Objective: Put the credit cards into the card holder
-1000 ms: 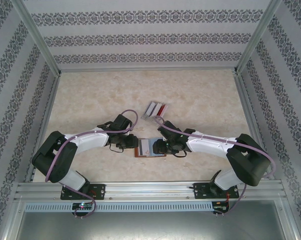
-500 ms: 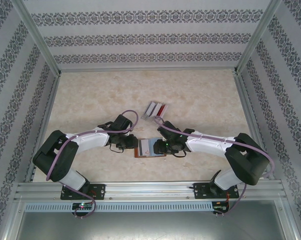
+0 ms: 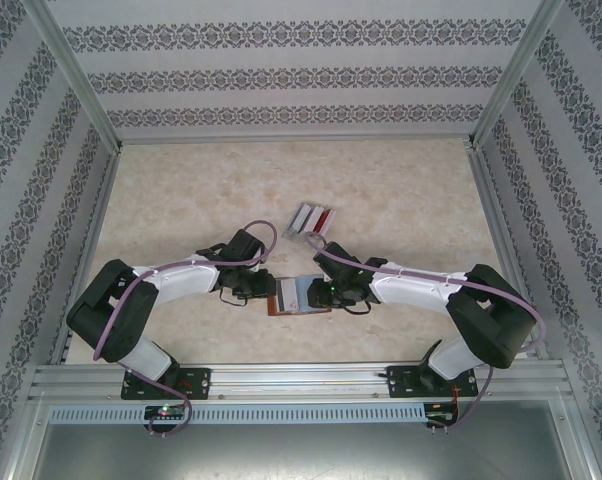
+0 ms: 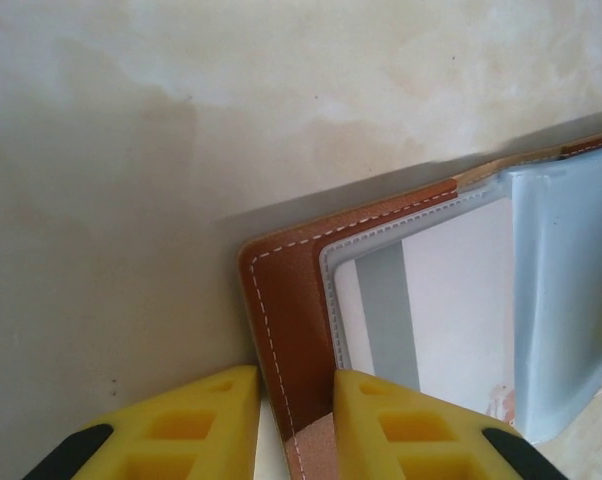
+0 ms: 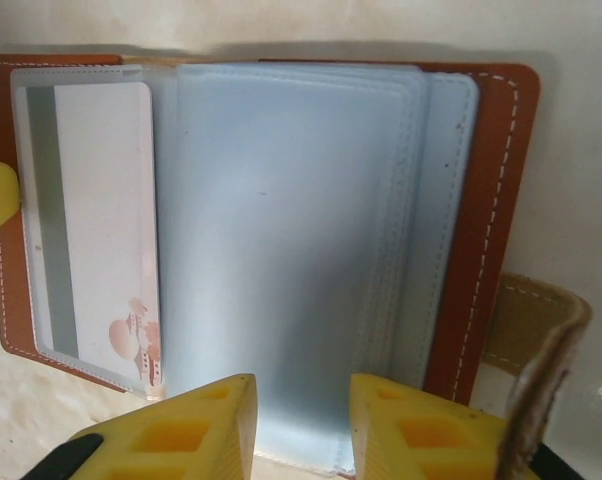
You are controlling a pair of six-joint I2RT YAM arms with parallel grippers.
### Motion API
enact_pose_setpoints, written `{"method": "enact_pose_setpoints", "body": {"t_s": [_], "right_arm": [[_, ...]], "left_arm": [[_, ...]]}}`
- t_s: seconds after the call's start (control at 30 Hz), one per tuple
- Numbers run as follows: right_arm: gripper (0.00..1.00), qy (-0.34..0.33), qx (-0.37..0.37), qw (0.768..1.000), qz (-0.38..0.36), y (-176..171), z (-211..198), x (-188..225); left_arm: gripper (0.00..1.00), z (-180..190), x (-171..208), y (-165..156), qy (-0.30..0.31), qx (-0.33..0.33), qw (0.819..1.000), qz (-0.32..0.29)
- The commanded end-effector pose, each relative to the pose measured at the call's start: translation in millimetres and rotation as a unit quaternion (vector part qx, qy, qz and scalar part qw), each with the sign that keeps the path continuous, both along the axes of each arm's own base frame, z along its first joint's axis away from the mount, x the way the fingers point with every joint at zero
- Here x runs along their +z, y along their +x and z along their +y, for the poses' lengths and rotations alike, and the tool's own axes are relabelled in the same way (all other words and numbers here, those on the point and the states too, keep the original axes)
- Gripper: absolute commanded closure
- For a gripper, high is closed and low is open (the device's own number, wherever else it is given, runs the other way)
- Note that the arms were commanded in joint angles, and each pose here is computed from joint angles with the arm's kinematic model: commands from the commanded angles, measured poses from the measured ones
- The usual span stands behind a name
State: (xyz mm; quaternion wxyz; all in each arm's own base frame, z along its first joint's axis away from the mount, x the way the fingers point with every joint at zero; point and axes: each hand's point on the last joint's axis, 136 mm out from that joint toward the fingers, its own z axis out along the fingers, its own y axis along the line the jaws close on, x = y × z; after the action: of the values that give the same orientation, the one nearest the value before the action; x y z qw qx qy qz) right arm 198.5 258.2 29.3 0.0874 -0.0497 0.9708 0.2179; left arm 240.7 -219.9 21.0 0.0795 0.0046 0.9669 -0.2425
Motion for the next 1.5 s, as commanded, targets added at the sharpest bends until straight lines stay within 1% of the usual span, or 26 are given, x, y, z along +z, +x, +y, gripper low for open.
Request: {"method": "enact_pose_setpoints", "body": {"t_s": [0.0,0.17,0.33,0.4,0.47,0.67,0.87,1.03,1.13,1.23,1.3,1.37,1.4,1.47], "right_arm": [[0.70,0.011,0.013,1.000,-0.005,2,11,4],[0.70,0.017,0.015,1.000,-0.008,3,15,5],[0.60,0.016,0.011,1.000,-0.007,3,16,2],[0.54,0.011,0.008,1.000,-0.005,3,14,0],[0.52,0.009,0.005,1.000,-0.004,2,13,-3],[0.51,0.042,0.013,0.999,-0.002,1,29,-2],[0.51,0.134,0.021,0.991,-0.016,7,59,18],[0.53,0.231,0.039,0.972,-0.032,11,88,48],[0.52,0.262,0.060,0.962,-0.042,11,100,64],[0.53,0.291,0.101,0.951,-0.026,2,117,75],[0.54,0.306,0.119,0.944,-0.027,-4,124,84],[0.53,0.311,0.129,0.940,-0.046,-7,122,100],[0.53,0.305,0.130,0.942,-0.057,-7,117,105],[0.50,0.267,0.121,0.951,-0.093,-4,98,111]], "left_arm": [[0.74,-8,4,3,-0.011,-0.004,1.000,-0.003],[0.74,-8,3,2,-0.012,-0.004,1.000,0.000],[0.74,-8,2,2,-0.012,-0.003,1.000,0.000],[0.75,-8,2,2,-0.013,-0.004,1.000,-0.001],[0.75,-7,1,1,-0.011,-0.005,1.000,0.000],[0.75,-8,0,1,-0.014,-0.002,1.000,0.000],[0.76,-9,-1,2,-0.017,0.000,1.000,-0.001],[0.77,-5,-1,2,-0.009,0.006,1.000,-0.006],[0.77,-4,0,5,-0.016,0.013,1.000,-0.006],[0.76,-4,2,9,-0.040,0.029,0.999,-0.005],[0.75,-3,4,12,-0.051,0.036,0.998,-0.003],[0.75,0,8,15,-0.055,0.042,0.998,-0.008],[0.75,0,11,16,-0.057,0.044,0.997,-0.012],[0.75,-1,13,18,-0.060,0.044,0.997,-0.015]]}}
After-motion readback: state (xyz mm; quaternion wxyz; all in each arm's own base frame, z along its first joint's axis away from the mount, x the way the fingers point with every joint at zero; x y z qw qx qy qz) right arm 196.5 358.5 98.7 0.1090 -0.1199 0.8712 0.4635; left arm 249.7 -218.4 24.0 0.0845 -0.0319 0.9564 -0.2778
